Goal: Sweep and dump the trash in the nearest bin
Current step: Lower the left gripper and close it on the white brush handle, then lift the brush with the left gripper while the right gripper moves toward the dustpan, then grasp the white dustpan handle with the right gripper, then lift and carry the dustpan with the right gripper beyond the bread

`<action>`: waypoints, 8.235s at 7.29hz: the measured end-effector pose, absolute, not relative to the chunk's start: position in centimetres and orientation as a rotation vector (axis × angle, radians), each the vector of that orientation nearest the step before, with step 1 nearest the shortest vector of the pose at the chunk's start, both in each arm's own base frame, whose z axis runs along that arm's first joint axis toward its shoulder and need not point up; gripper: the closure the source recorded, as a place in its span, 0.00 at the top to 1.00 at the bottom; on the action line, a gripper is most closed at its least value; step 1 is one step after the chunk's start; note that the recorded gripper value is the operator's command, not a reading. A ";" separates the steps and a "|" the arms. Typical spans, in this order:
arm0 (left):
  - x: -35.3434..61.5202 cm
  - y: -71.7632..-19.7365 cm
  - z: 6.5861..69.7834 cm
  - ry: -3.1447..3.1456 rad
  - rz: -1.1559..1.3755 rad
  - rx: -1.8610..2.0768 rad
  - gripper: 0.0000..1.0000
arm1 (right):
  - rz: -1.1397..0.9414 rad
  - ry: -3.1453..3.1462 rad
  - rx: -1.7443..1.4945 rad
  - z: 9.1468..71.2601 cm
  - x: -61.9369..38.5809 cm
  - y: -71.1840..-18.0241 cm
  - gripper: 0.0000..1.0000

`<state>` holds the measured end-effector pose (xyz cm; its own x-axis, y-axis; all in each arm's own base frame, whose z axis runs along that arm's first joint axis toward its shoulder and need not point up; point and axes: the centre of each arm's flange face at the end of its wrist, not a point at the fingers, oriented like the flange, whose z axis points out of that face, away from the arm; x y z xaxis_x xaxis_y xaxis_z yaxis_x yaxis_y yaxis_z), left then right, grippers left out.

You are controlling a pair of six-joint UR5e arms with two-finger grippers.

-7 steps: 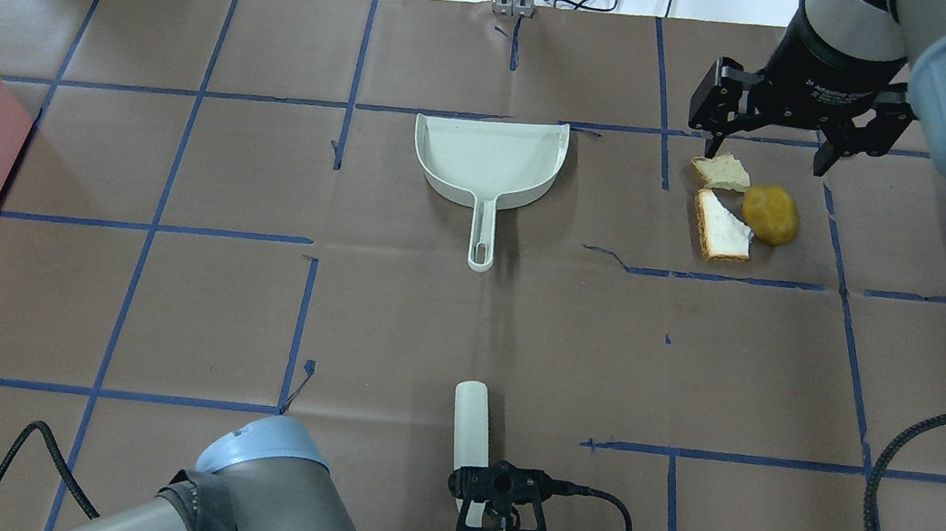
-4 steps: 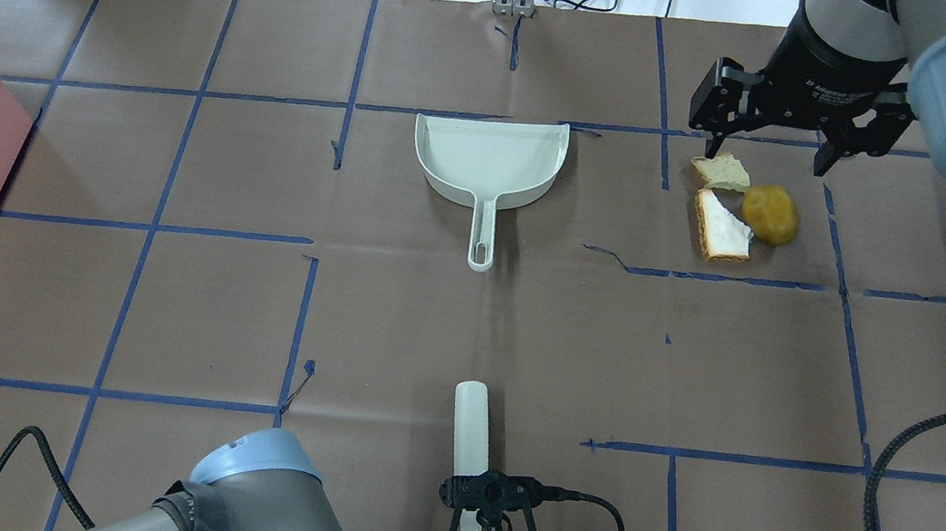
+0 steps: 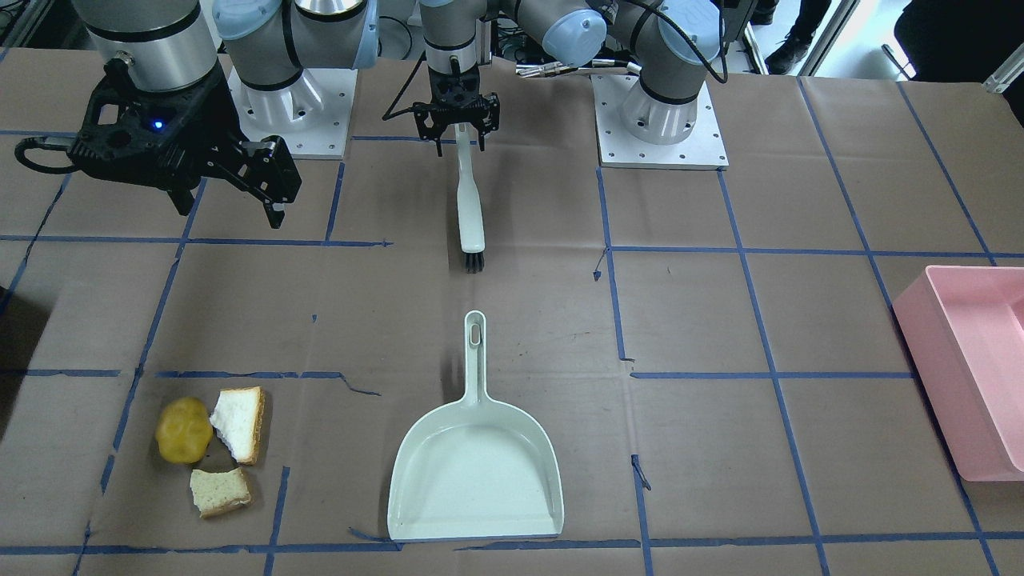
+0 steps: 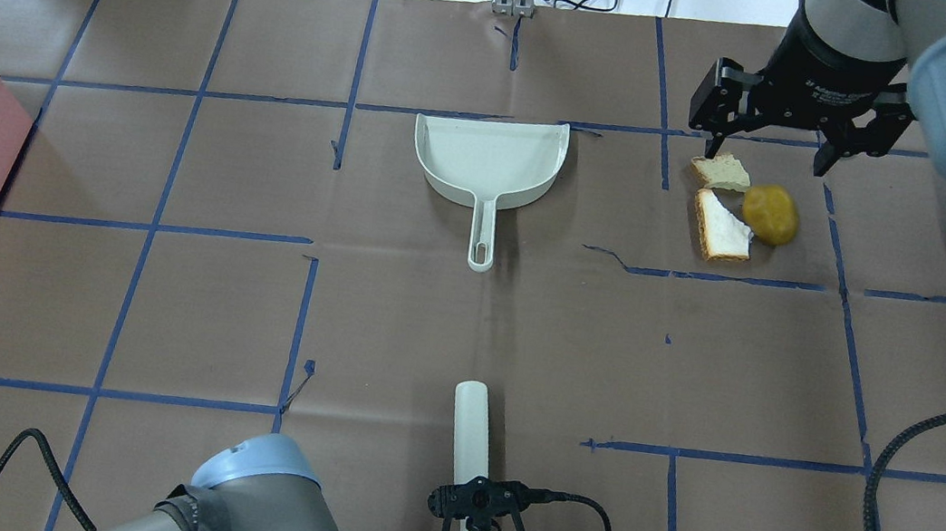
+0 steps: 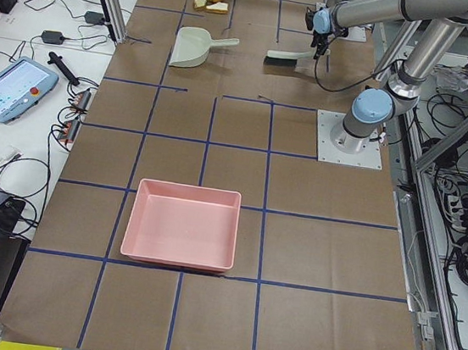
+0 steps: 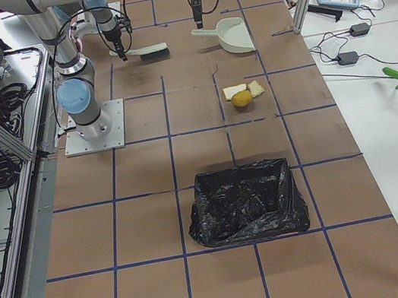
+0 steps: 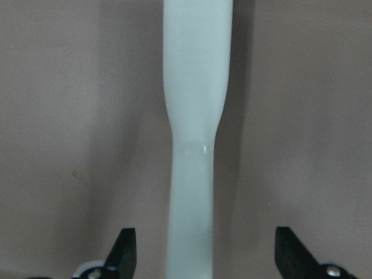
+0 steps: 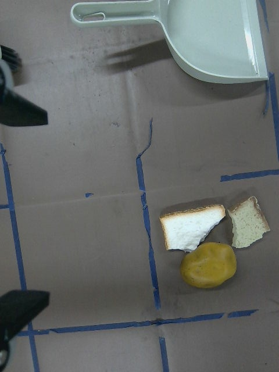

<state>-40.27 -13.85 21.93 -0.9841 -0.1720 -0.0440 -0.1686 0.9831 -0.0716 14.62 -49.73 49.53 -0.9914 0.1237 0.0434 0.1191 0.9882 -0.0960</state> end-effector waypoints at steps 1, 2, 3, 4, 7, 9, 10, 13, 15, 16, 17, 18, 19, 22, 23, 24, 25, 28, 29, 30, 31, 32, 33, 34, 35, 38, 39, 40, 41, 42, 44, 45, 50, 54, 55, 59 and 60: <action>-40.1 -13.7 21.9 3.079 -0.098 -0.268 0.35 | 0.144 -3.084 -0.188 49.5 14.6 -49.7 1.00; -40.1 -13.6 21.9 3.082 -0.095 -0.272 0.20 | 0.144 -3.084 -0.188 49.5 14.6 -49.7 1.00; -40.2 -13.5 22.0 3.094 -0.078 -0.274 0.11 | 0.144 -3.084 -0.188 49.5 14.6 -49.7 1.00; -40.4 -13.2 22.2 3.120 -0.033 -0.277 0.10 | 0.145 -3.084 -0.188 49.5 14.6 -49.7 1.00; -39.8 -14.0 24.6 3.191 -0.007 -0.296 0.06 | 0.146 -3.085 -0.188 49.6 14.6 -49.7 1.00; -38.3 -15.4 26.2 3.193 -0.020 -0.323 0.00 | 0.147 -3.085 -0.188 49.6 14.6 -49.7 1.00; -37.3 -16.0 27.0 3.181 -0.014 -0.341 0.00 | 0.146 -3.085 -0.188 49.6 14.6 -49.7 1.00; -33.2 -20.2 29.5 3.151 -0.078 -0.116 0.00 | 0.148 -3.088 -0.187 49.6 14.8 -49.8 1.00; -29.7 -23.6 31.2 3.116 -0.090 -0.012 0.00 | 0.153 -3.090 -0.192 49.7 15.1 -49.7 1.00; -27.7 -25.1 32.1 3.107 -0.079 0.032 0.00 | 0.151 -3.092 -0.194 49.7 15.2 -49.7 1.00; -25.8 -26.7 33.1 3.099 -0.056 0.070 0.00 | 0.140 -3.095 -0.190 49.4 15.5 -49.8 1.00; -23.5 -28.6 34.4 3.092 -0.017 0.106 0.00 | 0.119 -3.100 -0.180 48.7 15.9 -50.1 1.00; -21.0 -30.7 35.8 3.089 0.024 0.137 0.00 | 0.100 -3.115 -0.167 48.2 16.3 -50.3 1.00; -14.4 -34.4 37.6 3.108 0.081 0.104 0.02 | 0.060 -3.159 -0.061 46.4 19.5 -50.6 1.00; -13.5 -34.6 37.9 3.119 0.118 0.069 0.02 | 0.048 -3.161 -0.010 45.6 21.2 -50.7 1.00; -13.0 -34.3 38.1 3.124 0.176 0.044 0.02 | 0.040 -3.161 0.035 45.0 22.8 -51.1 1.00; -12.9 -33.6 38.5 3.124 0.229 0.008 0.03 | 0.038 -3.160 0.074 44.6 24.5 -52.1 1.00; -13.0 -29.2 40.9 3.142 0.228 -0.073 0.05 | 0.042 -3.155 0.122 43.1 29.3 -55.6 1.00; -12.8 -28.2 41.3 3.138 0.213 -0.081 0.05 | 0.044 -3.159 0.092 42.4 30.3 -56.2 1.00; -12.6 -28.2 41.3 3.138 0.215 -0.088 0.05 | 0.055 -3.159 0.096 41.3 32.1 -56.4 1.00; -12.4 -28.9 40.9 3.138 0.234 -0.092 0.05 | 0.070 -3.156 0.141 39.4 34.7 -56.5 1.00; -11.9 -30.1 41.0 3.137 0.253 -0.101 0.05 | 0.071 -3.153 0.190 37.2 37.1 -56.3 1.00; -11.4 -31.5 41.2 3.135 0.270 -0.109 0.05 | 0.054 -3.147 0.224 35.6 38.7 -56.0 1.00; -11.1 -32.4 41.2 3.129 0.282 -0.112 0.05 | 0.023 -3.138 0.240 34.1 39.3 -55.6 1.00; -10.9 -32.9 41.1 3.123 0.287 -0.112 0.05 | -0.018 -3.128 0.244 32.6 39.3 -55.1 1.00; -10.7 -33.4 40.9 3.115 0.287 -0.113 0.04 | 0.014 -3.119 0.236 28.9 38.1 -55.0 1.00; -10.7 -33.5 40.8 3.115 0.286 -0.113 0.04 | 0.050 -3.109 0.230 28.3 38.1 -55.6 1.00; -10.7 -33.6 40.8 3.116 0.282 -0.114 0.04 | 0.080 -3.107 0.223 27.5 38.3 -56.2 1.00; -10.7 -34.0 40.6 3.116 0.281 -0.114 0.04 | 0.109 -3.110 0.219 26.4 38.5 -56.9 1.00; -10.7 -34.4 40.3 3.115 0.288 -0.114 0.04 | 0.119 -3.110 0.218 25.4 38.6 -57.2 1.00; -10.6 -34.8 39.9 3.114 0.298 -0.114 0.04 | 0.096 -3.105 0.218 23.7 38.8 -57.3 1.00; -10.7 -34.9 39.8 3.114 0.303 -0.114 0.04 | 0.079 -3.105 0.198 22.9 38.9 -57.4 1.00; -10.8 -34.7 39.4 3.119 0.317 -0.116 0.04 | 0.050 -3.125 0.081 22.7 38.3 -57.8 1.00; -10.7 -34.5 39.5 3.113 0.312 -0.115 0.05 | 0.030 -3.150 0.049 22.8 38.4 -57.7 0.53; -10.7 -34.4 39.5 3.113 0.310 -0.114 0.05 | 0.028 -3.149 0.048 22.8 38.4 -57.7 0.32; -10.7 -34.3 39.4 3.112 0.314 -0.112 0.04 | 0.003 -3.136 0.045 23.5 38.1 -57.4 0.03; -10.8 -34.3 39.4 3.113 0.315 -0.112 0.04 | 0.017 -3.138 0.043 24.2 38.0 -57.4 0.03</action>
<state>-10.76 -34.33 39.40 -0.9974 -0.0697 -0.0182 -0.0720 0.9772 0.1998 38.03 -57.39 24.22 -0.9996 -0.0276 0.0035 -0.0276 0.9996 -0.0108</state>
